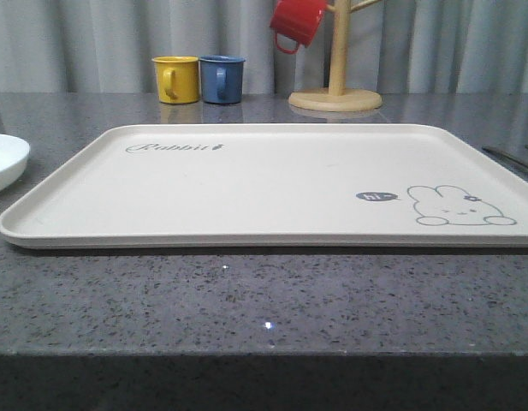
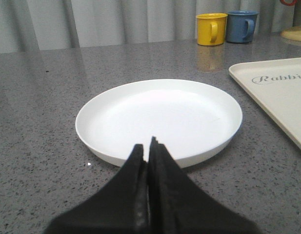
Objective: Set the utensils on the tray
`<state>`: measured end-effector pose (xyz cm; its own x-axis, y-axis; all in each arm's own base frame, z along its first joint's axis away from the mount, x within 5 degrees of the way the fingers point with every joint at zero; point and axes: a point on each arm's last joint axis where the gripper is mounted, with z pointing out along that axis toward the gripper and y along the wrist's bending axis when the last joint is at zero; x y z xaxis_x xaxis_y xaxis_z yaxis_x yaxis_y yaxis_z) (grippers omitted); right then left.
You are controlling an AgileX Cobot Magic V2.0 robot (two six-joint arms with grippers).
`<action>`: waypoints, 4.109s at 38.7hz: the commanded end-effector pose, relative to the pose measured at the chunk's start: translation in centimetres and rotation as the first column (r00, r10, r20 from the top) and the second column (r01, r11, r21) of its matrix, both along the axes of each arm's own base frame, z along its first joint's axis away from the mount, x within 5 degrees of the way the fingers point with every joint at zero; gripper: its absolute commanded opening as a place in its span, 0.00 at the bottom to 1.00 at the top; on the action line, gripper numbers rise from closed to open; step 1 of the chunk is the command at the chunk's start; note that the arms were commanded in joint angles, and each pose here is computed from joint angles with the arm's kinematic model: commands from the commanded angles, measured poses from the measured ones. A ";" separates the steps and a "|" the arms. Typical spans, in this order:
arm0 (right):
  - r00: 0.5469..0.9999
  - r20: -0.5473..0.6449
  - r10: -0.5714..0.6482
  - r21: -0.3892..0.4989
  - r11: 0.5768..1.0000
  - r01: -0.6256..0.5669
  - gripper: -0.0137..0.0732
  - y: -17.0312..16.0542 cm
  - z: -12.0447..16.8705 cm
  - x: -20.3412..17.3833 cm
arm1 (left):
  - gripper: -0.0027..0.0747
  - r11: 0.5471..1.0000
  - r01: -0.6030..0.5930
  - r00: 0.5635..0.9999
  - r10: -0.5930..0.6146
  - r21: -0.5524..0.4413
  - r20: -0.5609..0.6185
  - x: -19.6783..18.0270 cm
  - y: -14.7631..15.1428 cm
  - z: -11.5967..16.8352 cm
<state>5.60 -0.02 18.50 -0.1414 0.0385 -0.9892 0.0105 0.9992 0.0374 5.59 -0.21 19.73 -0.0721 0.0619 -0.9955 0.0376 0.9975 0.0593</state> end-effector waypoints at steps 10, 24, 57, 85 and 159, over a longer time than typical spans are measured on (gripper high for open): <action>0.995 0.103 -0.006 -0.014 1.000 0.007 0.08 0.0 0.9 0.0 | 0.01 1.000 -0.002 0.995 0.004 -0.015 0.102 -0.1 0.0 0.8; 0.995 0.103 -0.006 -0.014 1.000 0.007 0.08 0.0 0.9 0.0 | 0.01 1.000 -0.002 0.995 0.004 -0.015 0.102 -0.1 0.0 0.8; 0.992 0.129 -0.007 0.018 1.000 0.005 0.08 0.0 1.2 0.0 | 0.01 1.000 -0.006 0.969 0.011 -0.021 0.245 -0.3 0.1 2.1; 0.995 0.103 0.006 0.036 0.999 -0.010 0.08 0.1 18.3 1.9 | 0.01 0.998 -0.017 0.980 0.005 0.060 0.197 3.0 0.0 17.0; 0.998 0.060 -0.003 -0.002 1.000 0.003 0.90 0.0 18.1 2.6 | 0.72 0.927 0.372 0.331 -0.085 0.048 -0.940 21.3 -7.0 9.9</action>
